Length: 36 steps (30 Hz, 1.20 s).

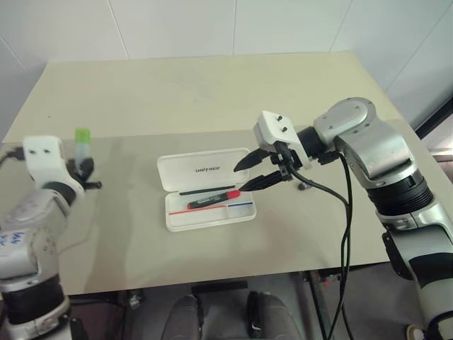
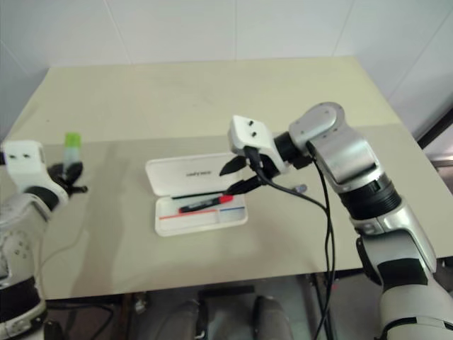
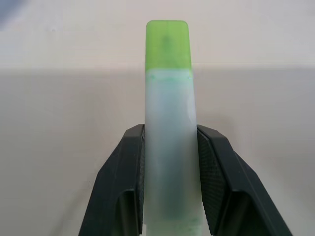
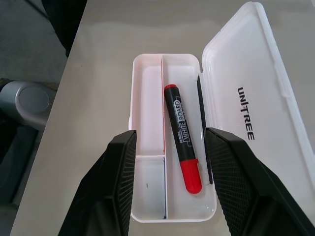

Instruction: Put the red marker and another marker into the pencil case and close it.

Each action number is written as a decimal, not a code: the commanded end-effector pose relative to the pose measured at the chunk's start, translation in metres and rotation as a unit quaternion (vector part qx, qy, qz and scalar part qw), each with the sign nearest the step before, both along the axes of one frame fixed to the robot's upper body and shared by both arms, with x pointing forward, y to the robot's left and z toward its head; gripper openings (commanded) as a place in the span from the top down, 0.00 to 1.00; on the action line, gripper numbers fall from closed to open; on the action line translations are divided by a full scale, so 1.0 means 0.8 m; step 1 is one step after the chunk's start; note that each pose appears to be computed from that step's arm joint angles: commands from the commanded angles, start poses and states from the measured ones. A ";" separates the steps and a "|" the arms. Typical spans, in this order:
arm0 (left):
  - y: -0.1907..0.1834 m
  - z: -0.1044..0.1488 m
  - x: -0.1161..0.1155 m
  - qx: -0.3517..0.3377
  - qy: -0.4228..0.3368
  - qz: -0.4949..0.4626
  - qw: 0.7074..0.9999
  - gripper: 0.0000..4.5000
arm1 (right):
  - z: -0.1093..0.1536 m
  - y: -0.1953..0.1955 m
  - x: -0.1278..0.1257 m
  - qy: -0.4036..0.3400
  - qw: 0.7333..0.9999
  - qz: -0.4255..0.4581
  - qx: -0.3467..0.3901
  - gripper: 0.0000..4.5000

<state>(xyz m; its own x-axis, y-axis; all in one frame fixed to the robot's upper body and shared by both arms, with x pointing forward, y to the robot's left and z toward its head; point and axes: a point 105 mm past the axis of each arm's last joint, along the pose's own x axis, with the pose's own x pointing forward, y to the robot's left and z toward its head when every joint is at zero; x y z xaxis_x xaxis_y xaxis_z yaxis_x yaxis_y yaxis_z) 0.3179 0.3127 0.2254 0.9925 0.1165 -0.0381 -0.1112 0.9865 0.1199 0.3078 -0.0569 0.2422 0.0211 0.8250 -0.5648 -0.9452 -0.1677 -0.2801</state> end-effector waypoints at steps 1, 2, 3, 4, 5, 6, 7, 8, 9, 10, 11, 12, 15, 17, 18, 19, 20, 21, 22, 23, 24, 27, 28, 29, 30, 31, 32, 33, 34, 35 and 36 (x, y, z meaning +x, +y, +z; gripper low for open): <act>-0.029 0.053 -0.005 0.039 -0.049 -0.114 0.992 0.76 | 0.018 -0.007 -0.009 -0.014 1.000 0.002 0.020 0.48; -0.034 0.060 -0.006 0.049 -0.051 -0.131 0.989 0.76 | 0.020 -0.007 -0.010 -0.013 1.000 0.001 0.022 0.48; -0.043 0.067 -0.008 0.050 -0.054 -0.165 0.984 0.76 | 0.020 -0.008 -0.011 -0.012 1.000 -0.001 0.023 0.48; -0.054 0.076 -0.012 0.054 -0.058 -0.199 0.977 0.76 | 0.021 -0.009 -0.012 -0.012 1.000 -0.002 0.024 0.48; -0.070 0.089 -0.020 0.050 -0.068 -0.253 0.964 0.76 | 0.022 -0.011 -0.014 -0.010 1.000 -0.004 0.026 0.48; -0.085 0.099 -0.028 0.050 -0.073 -0.300 0.950 0.76 | 0.023 -0.013 -0.017 -0.008 1.000 -0.007 0.029 0.48; -0.093 0.105 -0.035 0.051 -0.074 -0.329 0.940 0.76 | 0.023 -0.014 -0.019 -0.006 0.999 -0.008 0.030 0.48; -0.101 0.108 -0.041 0.052 -0.072 -0.356 0.930 0.76 | 0.024 -0.015 -0.021 -0.003 0.999 -0.011 0.033 0.48; -0.106 0.109 -0.046 0.054 -0.068 -0.374 0.923 0.76 | 0.025 -0.015 -0.022 -0.001 0.999 -0.013 0.035 0.48; -0.109 0.110 -0.049 0.055 -0.066 -0.385 0.919 0.76 | 0.026 -0.015 -0.023 0.001 0.999 -0.015 0.036 0.48; -0.119 0.110 -0.056 0.060 -0.055 -0.415 0.906 0.76 | 0.028 -0.017 -0.026 0.001 0.999 -0.017 0.039 0.48; -0.127 0.109 -0.064 0.066 -0.044 -0.442 0.893 0.76 | 0.031 -0.019 -0.029 0.001 0.999 -0.020 0.041 0.48; -0.145 0.107 -0.081 0.075 -0.017 -0.499 0.863 0.76 | 0.033 -0.024 -0.036 0.001 0.999 -0.025 0.042 0.48; -0.152 0.107 -0.089 0.078 -0.006 -0.522 0.849 0.76 | 0.034 -0.027 -0.039 0.001 0.999 -0.028 0.041 0.48; -0.157 0.106 -0.094 0.082 0.004 -0.539 0.838 0.76 | 0.034 -0.030 -0.041 0.002 0.999 -0.032 0.040 0.48; -0.161 0.103 -0.099 0.087 0.016 -0.553 0.829 0.76 | 0.035 -0.034 -0.042 0.002 0.999 -0.036 0.039 0.48; -0.163 0.101 -0.102 0.090 0.024 -0.561 0.823 0.76 | 0.035 -0.035 -0.043 0.002 0.999 -0.038 0.038 0.48; -0.165 0.097 -0.104 0.095 0.037 -0.571 0.815 0.76 | 0.034 -0.038 -0.044 0.003 0.999 -0.041 0.036 0.48; -0.166 0.093 -0.106 0.097 0.048 -0.578 0.809 0.76 | 0.034 -0.040 -0.045 0.004 0.998 -0.044 0.033 0.48; -0.167 0.088 -0.107 0.103 0.058 -0.583 0.804 0.76 | 0.032 -0.042 -0.047 0.006 0.998 -0.046 0.031 0.48; -0.168 0.085 -0.108 0.108 0.066 -0.588 0.799 0.76 | 0.030 -0.043 -0.050 0.009 0.998 -0.046 0.031 0.48; -0.169 0.073 -0.107 0.127 0.088 -0.595 0.788 0.76 | 0.027 -0.038 -0.057 0.015 0.998 -0.044 0.038 0.48; -0.169 0.069 -0.107 0.132 0.095 -0.599 0.784 0.76 | 0.026 -0.035 -0.059 0.016 0.998 -0.043 0.041 0.48; -0.170 0.065 -0.107 0.138 0.102 -0.602 0.780 0.76 | 0.025 -0.034 -0.060 0.017 0.998 -0.043 0.044 0.48; -0.170 0.059 -0.105 0.148 0.111 -0.602 0.777 0.76 | 0.025 -0.032 -0.062 0.018 0.998 -0.043 0.047 0.48; -0.168 0.048 -0.103 0.168 0.127 -0.600 0.772 0.76 | 0.024 -0.032 -0.063 0.019 0.998 -0.043 0.049 0.48; -0.165 0.041 -0.102 0.182 0.139 -0.599 0.767 0.76 | 0.024 -0.030 -0.065 0.020 0.998 -0.043 0.050 0.48; -0.163 0.031 -0.102 0.199 0.155 -0.601 0.758 0.76 | 0.023 -0.031 -0.066 0.022 0.998 -0.043 0.049 0.48; -0.163 0.024 -0.102 0.210 0.166 -0.606 0.749 0.76 | 0.021 -0.033 -0.068 0.024 0.998 -0.043 0.046 0.48; -0.162 0.019 -0.101 0.222 0.173 -0.609 0.742 0.76 | 0.021 -0.034 -0.070 0.024 0.998 -0.043 0.043 0.48; -0.162 0.014 -0.100 0.233 0.179 -0.611 0.735 0.76 | 0.020 -0.034 -0.072 0.025 0.998 -0.042 0.040 0.48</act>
